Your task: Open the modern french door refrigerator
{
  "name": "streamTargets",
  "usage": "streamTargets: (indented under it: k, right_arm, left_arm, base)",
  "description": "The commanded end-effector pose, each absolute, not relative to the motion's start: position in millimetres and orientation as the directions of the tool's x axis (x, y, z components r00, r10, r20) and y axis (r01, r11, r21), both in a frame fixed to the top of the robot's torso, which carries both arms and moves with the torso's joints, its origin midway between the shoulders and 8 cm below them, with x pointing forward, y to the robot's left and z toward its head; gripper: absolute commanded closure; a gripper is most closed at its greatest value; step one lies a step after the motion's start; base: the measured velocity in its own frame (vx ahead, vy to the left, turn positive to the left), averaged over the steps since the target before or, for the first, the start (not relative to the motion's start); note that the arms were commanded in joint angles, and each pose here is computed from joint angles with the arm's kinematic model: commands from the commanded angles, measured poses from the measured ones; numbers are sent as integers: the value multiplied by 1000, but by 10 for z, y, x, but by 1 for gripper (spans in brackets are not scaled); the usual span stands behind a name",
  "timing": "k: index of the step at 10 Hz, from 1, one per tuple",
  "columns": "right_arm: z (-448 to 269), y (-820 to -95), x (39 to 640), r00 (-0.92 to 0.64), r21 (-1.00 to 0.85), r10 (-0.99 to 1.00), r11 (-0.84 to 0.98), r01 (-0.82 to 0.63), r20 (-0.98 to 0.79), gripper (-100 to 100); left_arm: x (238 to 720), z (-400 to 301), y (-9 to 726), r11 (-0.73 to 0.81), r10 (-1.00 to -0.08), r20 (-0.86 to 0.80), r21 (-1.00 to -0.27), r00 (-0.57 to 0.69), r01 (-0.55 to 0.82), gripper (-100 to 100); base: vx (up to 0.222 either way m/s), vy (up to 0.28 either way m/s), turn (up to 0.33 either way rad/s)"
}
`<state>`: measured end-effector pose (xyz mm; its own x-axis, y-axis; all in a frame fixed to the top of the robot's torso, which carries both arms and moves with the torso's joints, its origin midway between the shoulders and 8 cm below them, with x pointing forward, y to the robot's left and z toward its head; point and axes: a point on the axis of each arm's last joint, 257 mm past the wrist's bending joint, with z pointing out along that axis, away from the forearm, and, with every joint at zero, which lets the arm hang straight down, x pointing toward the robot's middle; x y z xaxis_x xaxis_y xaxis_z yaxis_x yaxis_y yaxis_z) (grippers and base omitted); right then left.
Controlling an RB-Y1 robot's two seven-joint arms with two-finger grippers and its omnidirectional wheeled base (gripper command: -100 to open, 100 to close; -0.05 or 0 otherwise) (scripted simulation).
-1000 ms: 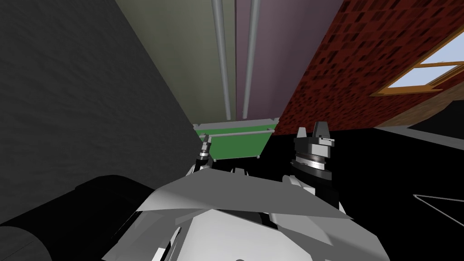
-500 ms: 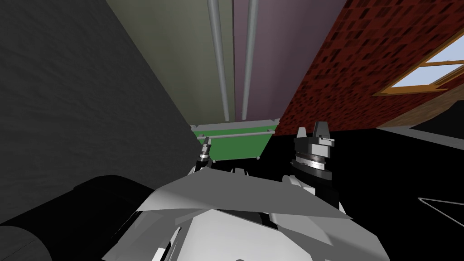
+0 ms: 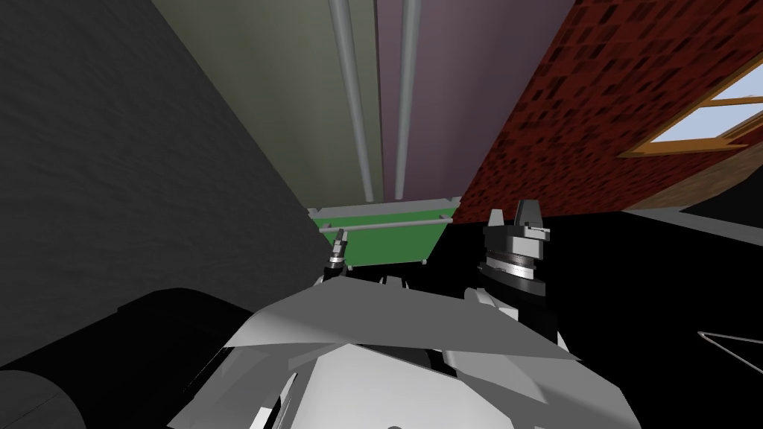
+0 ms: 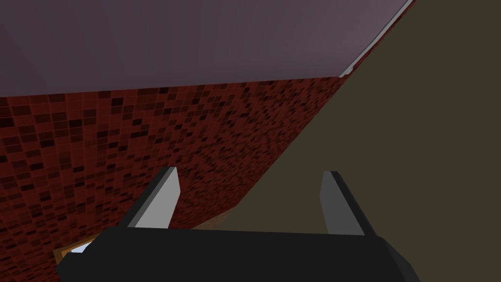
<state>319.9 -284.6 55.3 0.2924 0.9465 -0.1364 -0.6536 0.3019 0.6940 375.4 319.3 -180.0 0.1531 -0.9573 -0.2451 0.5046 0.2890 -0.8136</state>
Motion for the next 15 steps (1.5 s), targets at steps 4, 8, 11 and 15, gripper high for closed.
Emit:
streamTargets:
  k: [4, 8, 11, 15]
  right_arm:
    - [553, -2846, 3199, 292, 694, 947, 302, -654, -136, 0]
    - [553, -2846, 3199, 292, 694, 947, 302, -654, -136, 0]
    - [553, -2846, 3199, 292, 694, 947, 302, -654, -136, 0]
    - [553, -2846, 3200, 292, 694, 947, 302, -654, -136, 0]
  left_arm:
    - [3708, -2094, 3257, 281, -959, -229, -828, 165, 485, -100]
    - [3666, -2254, 3275, 274, -961, -217, -836, 172, 475, -100]
    - [3619, -2415, 3286, 266, -962, -205, -846, 178, 462, -100]
    - [3555, -2577, 3266, 251, -965, -183, -854, 188, 455, -100]
  base:
    - [50, -17, 2]
    - [52, -16, 2]
    - [67, -27, 2]
    - [54, -19, 2]
